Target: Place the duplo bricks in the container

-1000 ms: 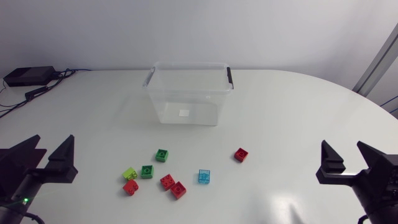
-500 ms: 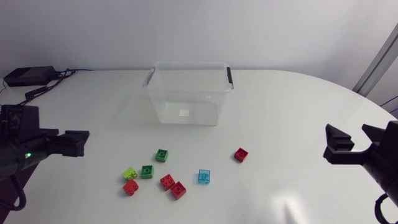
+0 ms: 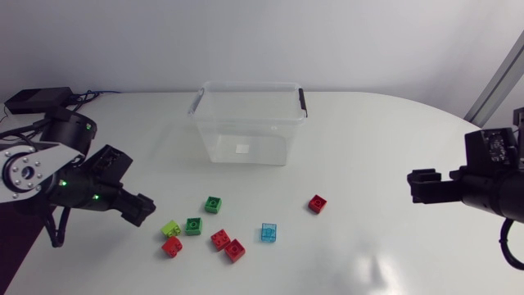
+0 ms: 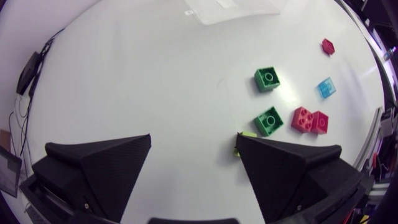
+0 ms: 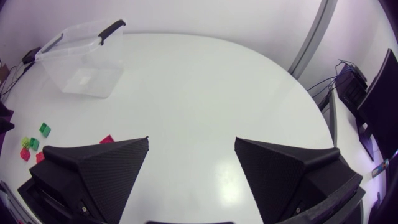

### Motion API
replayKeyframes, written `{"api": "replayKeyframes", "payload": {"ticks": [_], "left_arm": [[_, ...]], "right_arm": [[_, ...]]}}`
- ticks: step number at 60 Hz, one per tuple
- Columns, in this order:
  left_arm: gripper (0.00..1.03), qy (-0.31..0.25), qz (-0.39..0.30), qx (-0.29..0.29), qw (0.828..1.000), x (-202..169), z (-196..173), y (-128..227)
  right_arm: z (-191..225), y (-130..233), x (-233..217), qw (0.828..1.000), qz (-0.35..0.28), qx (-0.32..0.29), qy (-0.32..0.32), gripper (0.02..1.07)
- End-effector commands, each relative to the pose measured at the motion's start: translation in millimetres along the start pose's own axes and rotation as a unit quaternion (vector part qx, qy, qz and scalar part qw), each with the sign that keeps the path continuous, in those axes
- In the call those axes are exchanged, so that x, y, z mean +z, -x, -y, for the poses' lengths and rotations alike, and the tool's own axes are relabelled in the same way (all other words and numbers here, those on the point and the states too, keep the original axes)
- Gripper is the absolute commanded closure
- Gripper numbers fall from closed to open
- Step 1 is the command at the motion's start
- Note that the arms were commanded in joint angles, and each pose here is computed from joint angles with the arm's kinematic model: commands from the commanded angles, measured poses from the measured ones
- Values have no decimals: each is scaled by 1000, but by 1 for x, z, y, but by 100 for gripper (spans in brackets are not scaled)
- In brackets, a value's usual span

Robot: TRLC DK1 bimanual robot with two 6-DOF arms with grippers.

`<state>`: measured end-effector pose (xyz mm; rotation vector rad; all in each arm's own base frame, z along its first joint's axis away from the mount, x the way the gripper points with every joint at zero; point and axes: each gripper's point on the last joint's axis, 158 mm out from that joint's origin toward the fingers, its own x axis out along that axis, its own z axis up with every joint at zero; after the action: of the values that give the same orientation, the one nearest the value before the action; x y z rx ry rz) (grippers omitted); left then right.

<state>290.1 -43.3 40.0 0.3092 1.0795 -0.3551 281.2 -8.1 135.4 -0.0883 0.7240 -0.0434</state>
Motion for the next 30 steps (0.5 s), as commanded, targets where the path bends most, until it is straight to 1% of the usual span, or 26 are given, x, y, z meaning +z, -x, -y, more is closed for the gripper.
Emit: {"api": "replayKeyframes", "payload": {"ticks": [1,4,6,7,13,18,30], "left_arm": [[11,-53,-10,-18,998,4,7,-6],[12,-71,-18,-27,997,1,13,-10],[12,-83,-20,-30,996,1,17,-11],[12,-87,-23,-33,995,0,18,-12],[12,-115,-38,-52,991,-6,31,-18],[12,-130,-52,-67,988,-13,38,-26],[14,-147,-67,-83,983,-20,43,-38]], "right_arm": [[-7,-2,3,999,-18,16,30,7],[-11,-2,2,998,-27,27,57,7],[-19,-3,-4,994,-46,46,89,7],[-21,-3,-5,993,-52,51,93,7],[-34,-11,-15,988,-80,85,100,7],[-48,-19,-24,984,-96,107,106,10],[-70,-23,-20,980,-85,135,121,13]]}}
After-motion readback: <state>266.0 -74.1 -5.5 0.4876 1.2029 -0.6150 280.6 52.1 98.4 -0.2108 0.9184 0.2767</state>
